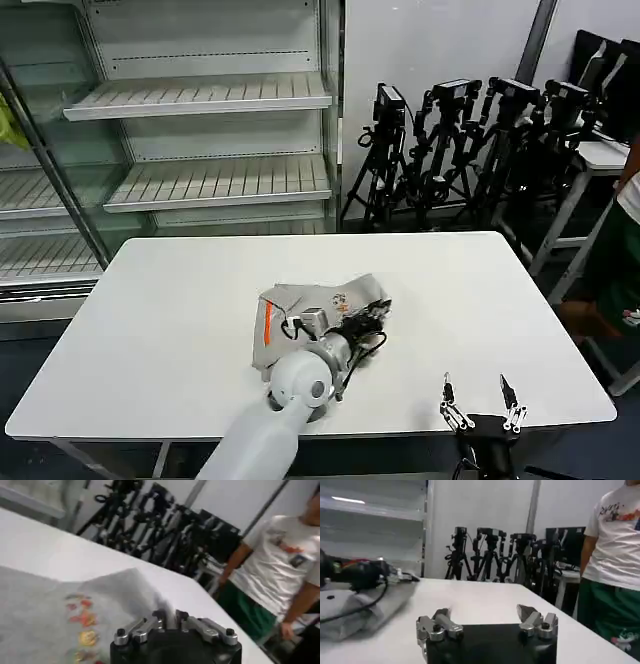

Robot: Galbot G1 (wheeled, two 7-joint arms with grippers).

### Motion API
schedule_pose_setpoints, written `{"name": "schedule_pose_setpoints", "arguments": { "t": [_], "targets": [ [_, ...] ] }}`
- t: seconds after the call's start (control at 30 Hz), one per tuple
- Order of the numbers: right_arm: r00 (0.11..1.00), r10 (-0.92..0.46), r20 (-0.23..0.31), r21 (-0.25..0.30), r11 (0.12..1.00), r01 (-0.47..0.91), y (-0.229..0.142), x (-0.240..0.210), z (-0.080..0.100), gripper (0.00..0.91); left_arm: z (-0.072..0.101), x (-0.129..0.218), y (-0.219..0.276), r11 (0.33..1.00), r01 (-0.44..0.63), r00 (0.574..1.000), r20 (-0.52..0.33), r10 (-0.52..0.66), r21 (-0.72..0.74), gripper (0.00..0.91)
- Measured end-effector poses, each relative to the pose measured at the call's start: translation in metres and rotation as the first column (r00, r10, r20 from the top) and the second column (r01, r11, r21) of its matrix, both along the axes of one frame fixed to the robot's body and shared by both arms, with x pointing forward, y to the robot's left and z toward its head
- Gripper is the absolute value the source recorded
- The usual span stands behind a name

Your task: Fold and organize the clothes.

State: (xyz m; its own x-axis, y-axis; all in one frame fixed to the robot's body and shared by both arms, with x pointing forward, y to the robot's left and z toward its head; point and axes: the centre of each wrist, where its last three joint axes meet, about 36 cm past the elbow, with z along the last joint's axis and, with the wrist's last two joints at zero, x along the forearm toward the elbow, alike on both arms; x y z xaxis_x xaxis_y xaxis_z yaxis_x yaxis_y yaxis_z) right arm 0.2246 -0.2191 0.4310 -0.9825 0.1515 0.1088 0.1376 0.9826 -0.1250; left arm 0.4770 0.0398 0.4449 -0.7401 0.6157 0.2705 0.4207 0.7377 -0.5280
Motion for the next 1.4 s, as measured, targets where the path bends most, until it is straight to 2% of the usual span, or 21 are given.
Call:
{"name": "schedule_pose_setpoints", "arguments": {
  "t": [0.33,0.6,0.77,0.93,1.17,1.4],
  "targets": [
    [1.000,0.011,0.022,0.005,1.000,-0.011,0.002,0.008,0.004,0.907,0.024,-0.001,-0.002,0.998,0.033,0.987,0.158,-0.025,-0.046,0.907],
    [0.997,0.052,0.059,0.008,0.999,-0.052,0.003,0.013,0.008,0.907,0.035,-0.023,0.058,0.997,-0.083,0.948,0.308,0.081,-0.006,0.907],
    [0.994,0.091,0.067,0.010,0.996,-0.092,0.004,0.014,0.007,0.907,0.028,-0.053,0.114,0.966,-0.246,0.889,0.416,0.193,0.076,0.907],
    [0.991,0.106,0.085,0.009,0.994,-0.107,0.002,0.017,0.007,0.907,0.017,-0.095,0.156,0.918,-0.371,0.841,0.470,0.269,0.138,0.907],
    [0.989,0.111,0.101,0.019,0.993,-0.114,0.003,0.023,0.004,0.907,0.006,-0.144,0.179,0.856,-0.460,0.816,0.492,0.304,0.234,0.907],
    [0.989,0.106,0.106,0.029,0.994,-0.110,0.005,0.031,0.000,0.907,0.000,-0.169,0.189,0.813,-0.500,0.809,0.496,0.316,0.298,0.907]
  ]
}}
